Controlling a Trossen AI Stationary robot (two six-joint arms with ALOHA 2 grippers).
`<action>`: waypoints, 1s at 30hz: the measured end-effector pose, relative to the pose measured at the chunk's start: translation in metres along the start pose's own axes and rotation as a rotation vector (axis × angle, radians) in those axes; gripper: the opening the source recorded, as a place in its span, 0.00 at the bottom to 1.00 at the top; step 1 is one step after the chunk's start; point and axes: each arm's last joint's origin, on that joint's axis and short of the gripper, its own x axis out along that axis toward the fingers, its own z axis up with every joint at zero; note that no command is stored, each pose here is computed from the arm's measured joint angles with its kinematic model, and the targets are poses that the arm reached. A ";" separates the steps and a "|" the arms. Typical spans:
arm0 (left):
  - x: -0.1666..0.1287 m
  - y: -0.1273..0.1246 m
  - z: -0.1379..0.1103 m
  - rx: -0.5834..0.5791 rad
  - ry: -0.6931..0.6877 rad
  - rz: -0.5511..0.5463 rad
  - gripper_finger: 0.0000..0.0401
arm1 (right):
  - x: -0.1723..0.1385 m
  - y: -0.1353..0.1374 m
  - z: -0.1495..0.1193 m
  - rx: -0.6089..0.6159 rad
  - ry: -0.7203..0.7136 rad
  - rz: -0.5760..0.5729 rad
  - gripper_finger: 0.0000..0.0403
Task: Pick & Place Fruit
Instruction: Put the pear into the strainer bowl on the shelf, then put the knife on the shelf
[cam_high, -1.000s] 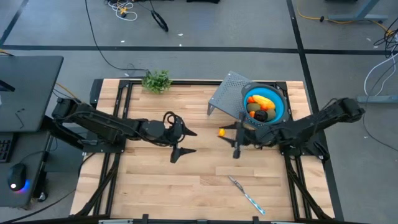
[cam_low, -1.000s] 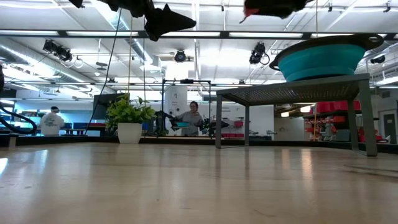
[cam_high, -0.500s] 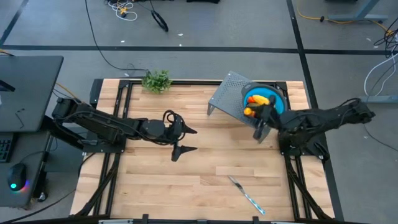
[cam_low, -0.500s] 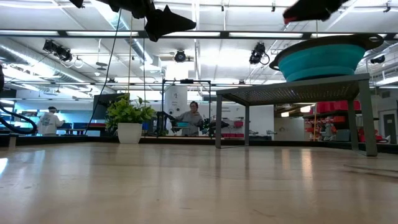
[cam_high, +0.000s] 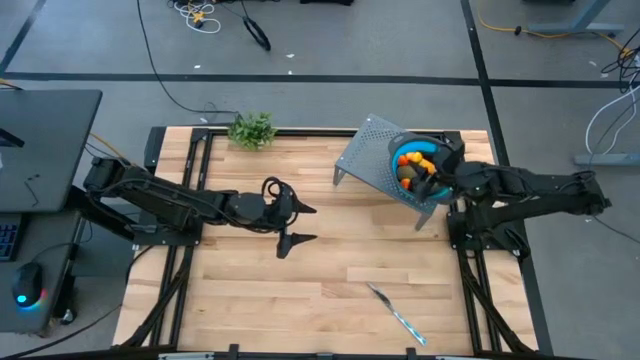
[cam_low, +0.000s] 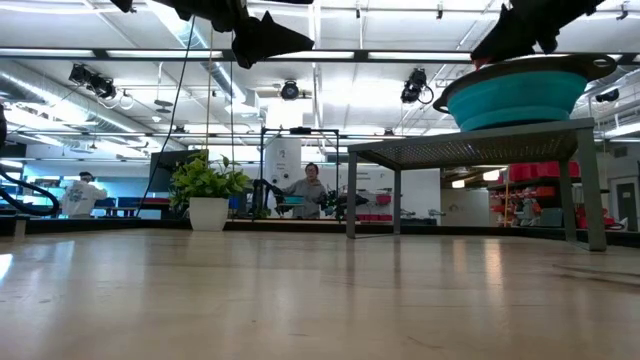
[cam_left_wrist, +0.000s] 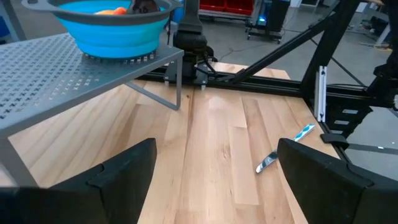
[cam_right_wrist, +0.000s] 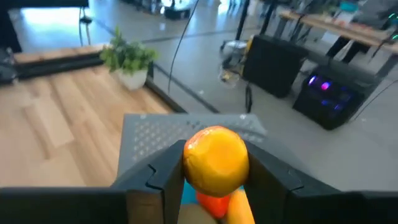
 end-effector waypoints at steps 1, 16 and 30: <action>0.000 0.000 0.000 -0.001 0.002 0.000 0.86 | 0.002 0.000 -0.001 0.001 0.016 0.010 0.39; 0.000 0.000 -0.002 -0.019 0.022 0.007 0.86 | 0.005 0.010 0.009 0.046 -0.032 0.233 0.66; 0.000 0.001 0.003 0.048 -0.028 0.020 0.86 | -0.002 0.101 -0.029 -0.090 0.340 0.834 0.66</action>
